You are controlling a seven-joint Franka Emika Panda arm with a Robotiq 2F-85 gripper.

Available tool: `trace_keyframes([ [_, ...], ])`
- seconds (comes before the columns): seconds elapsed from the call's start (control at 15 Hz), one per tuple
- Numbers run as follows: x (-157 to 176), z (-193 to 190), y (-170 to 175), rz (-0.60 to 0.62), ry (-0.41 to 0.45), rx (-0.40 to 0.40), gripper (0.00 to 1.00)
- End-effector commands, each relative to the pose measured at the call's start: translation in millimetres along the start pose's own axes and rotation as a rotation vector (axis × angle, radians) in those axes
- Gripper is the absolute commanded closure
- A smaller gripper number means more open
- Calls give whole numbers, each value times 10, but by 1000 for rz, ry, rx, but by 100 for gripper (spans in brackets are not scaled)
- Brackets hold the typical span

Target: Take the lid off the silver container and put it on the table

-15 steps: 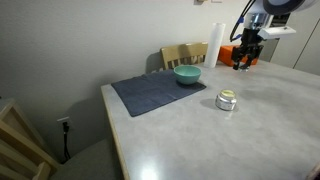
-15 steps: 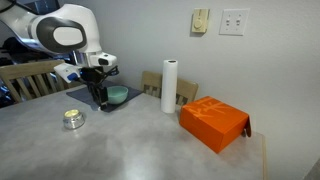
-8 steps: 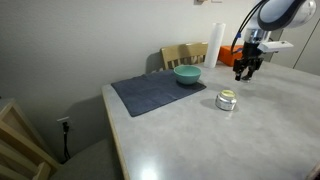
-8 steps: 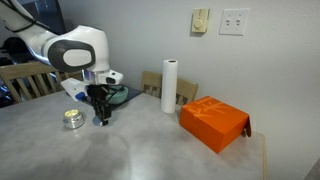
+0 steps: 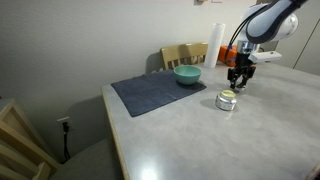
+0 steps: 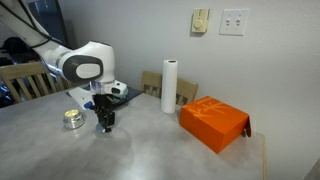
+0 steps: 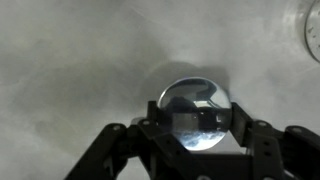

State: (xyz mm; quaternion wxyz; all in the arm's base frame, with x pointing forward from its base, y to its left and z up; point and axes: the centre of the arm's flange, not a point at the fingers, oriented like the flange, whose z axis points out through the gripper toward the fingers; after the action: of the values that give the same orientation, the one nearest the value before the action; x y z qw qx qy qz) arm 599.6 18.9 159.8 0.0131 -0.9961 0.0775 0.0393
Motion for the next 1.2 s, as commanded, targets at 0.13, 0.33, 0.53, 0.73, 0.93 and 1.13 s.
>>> trace_keyframes([
  [0.13,207,118,-47,-26,-73,20,56],
  [0.33,264,223,-53,-33,-120,19,56],
  [0.53,297,250,-74,-33,-151,14,56],
  [0.73,326,258,-71,-34,-166,12,56],
  [0.93,319,281,-92,-36,-176,2,26],
  [1.13,316,298,-111,-40,-177,2,0],
])
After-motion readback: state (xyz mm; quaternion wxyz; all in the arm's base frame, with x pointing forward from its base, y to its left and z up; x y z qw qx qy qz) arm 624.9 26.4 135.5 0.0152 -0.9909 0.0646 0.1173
